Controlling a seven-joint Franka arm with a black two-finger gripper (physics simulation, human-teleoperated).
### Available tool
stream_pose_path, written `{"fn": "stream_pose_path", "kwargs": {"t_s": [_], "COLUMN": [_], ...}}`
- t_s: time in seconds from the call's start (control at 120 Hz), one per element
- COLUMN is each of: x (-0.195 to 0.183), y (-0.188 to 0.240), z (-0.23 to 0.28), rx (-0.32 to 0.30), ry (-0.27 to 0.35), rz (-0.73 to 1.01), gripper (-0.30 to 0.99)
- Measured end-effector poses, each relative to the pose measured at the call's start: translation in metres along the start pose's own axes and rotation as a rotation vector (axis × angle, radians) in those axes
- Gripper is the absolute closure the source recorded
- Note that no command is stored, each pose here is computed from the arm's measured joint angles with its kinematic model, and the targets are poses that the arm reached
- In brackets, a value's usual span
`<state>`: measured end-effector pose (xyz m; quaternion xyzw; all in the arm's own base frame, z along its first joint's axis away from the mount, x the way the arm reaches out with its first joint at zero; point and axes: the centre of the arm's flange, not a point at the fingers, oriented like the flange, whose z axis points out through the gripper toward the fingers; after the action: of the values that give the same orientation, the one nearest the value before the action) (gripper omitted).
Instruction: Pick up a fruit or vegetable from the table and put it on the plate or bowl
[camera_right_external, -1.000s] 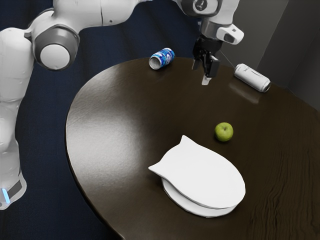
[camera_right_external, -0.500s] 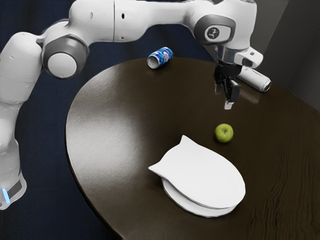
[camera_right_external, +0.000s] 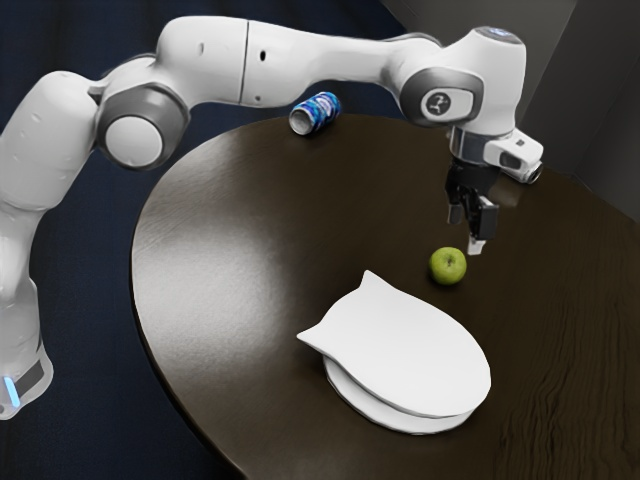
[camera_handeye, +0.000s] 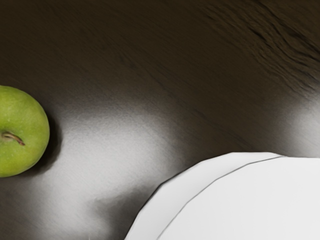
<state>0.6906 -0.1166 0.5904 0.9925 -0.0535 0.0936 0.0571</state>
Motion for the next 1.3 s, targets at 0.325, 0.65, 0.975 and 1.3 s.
{"fn": "stream_pose_path", "kwargs": {"t_s": [0.325,0.65,0.975,1.3], "x": [0.024,0.043,0.045,0.046], "y": [-0.036,-0.091,-0.124,-0.128], "z": [0.024,0.059,0.093,0.114], "rx": [0.015,0.015,0.013,0.008], "ry": [0.032,0.047,0.017,0.005], "rz": [-0.05,-0.121,-0.155,-0.147], "gripper": [0.0,0.0,0.0,0.0]}}
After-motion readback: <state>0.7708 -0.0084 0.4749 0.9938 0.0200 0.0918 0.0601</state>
